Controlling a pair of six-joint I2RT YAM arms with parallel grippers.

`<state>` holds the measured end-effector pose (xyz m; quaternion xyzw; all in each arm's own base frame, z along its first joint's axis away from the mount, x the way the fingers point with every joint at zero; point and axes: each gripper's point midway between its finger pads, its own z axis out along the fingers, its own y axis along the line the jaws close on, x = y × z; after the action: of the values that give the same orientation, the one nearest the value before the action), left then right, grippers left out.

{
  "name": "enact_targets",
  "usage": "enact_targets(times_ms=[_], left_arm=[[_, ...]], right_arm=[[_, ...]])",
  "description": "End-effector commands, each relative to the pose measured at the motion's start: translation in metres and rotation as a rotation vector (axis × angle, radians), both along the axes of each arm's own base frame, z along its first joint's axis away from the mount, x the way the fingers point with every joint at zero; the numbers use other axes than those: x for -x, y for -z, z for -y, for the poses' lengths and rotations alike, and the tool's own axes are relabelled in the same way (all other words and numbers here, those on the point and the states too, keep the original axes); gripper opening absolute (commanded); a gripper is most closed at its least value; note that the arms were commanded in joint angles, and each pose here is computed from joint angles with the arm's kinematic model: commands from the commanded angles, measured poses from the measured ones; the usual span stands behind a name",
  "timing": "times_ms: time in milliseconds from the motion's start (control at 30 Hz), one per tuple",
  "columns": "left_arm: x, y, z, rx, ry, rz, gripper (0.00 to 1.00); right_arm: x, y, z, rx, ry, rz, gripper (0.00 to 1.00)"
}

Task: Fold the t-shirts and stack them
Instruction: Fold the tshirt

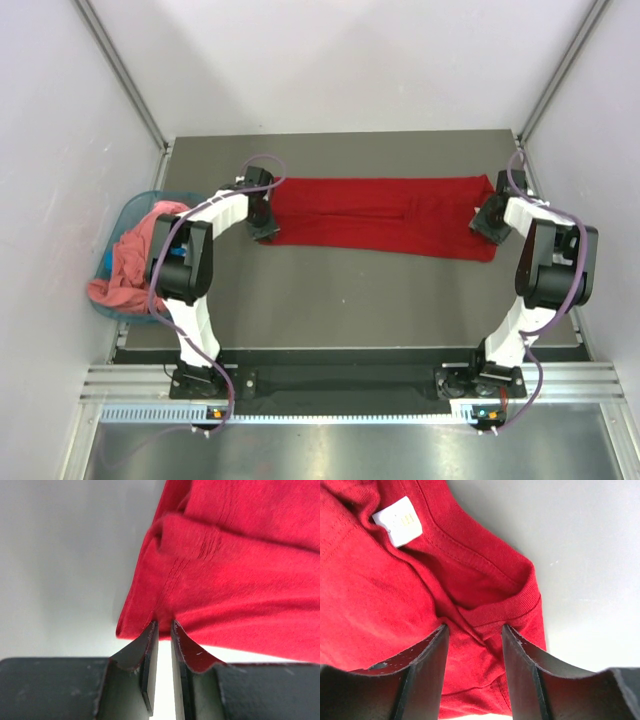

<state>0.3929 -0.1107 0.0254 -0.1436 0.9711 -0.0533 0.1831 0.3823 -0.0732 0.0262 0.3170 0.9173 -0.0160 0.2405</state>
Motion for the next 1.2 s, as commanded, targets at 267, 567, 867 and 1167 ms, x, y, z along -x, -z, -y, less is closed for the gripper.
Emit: enact_targets(times_ms=[267, 567, 867, 1167], left_arm=[[0.008, -0.037, -0.022, -0.096, -0.015, 0.029, 0.23], [-0.018, -0.079, -0.009, -0.04, 0.016, 0.136, 0.25], [-0.074, -0.087, 0.013, 0.002, 0.12, 0.216, 0.31], [-0.12, -0.059, 0.026, 0.053, 0.182, 0.2, 0.35]], right_arm=[[-0.016, 0.004, 0.037, 0.084, 0.004, -0.017, 0.47], [-0.043, 0.001, 0.056, 0.127, -0.028, -0.026, 0.48], [-0.083, 0.007, 0.072, 0.132, -0.038, -0.03, 0.48], [-0.135, 0.001, 0.069, 0.076, -0.092, 0.054, 0.48]])
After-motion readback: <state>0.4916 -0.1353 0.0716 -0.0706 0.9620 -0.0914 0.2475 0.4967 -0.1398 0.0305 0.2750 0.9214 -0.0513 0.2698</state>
